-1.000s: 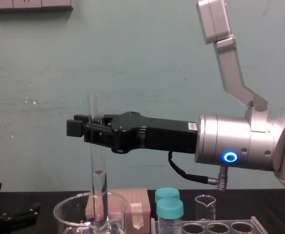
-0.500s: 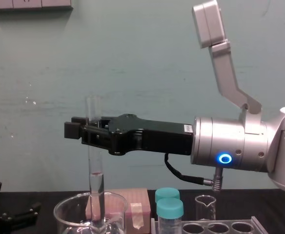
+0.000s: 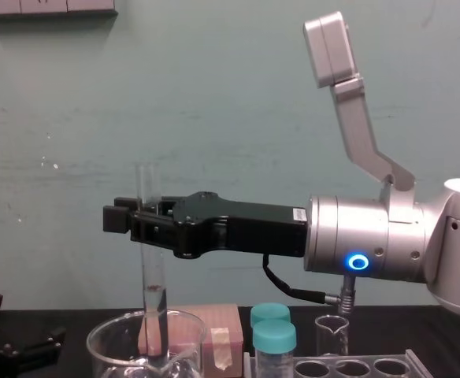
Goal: Hold the test tube with one hand and immerse one end into the beaker, then return it to the test tube rack.
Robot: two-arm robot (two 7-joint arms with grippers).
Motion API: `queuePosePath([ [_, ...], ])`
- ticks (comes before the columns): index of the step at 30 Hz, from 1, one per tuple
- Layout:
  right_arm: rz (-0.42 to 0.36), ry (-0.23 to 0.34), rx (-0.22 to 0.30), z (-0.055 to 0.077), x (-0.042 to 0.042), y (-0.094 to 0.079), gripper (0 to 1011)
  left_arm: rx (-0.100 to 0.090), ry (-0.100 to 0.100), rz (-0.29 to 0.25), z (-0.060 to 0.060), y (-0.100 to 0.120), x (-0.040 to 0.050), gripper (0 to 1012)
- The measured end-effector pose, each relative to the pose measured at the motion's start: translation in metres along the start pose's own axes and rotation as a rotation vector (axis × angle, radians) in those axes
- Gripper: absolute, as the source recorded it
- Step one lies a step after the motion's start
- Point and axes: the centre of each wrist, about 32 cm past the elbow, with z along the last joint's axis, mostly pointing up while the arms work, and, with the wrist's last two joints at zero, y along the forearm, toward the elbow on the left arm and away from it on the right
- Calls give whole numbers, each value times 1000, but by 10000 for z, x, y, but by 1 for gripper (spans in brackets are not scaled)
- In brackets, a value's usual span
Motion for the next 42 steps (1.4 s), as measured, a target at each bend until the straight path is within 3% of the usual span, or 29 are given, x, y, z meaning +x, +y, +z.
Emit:
queuePosePath([
  [42, 0, 14, -29, -92, 41, 2, 241, 0, 0, 0, 0, 0, 0, 1000],
])
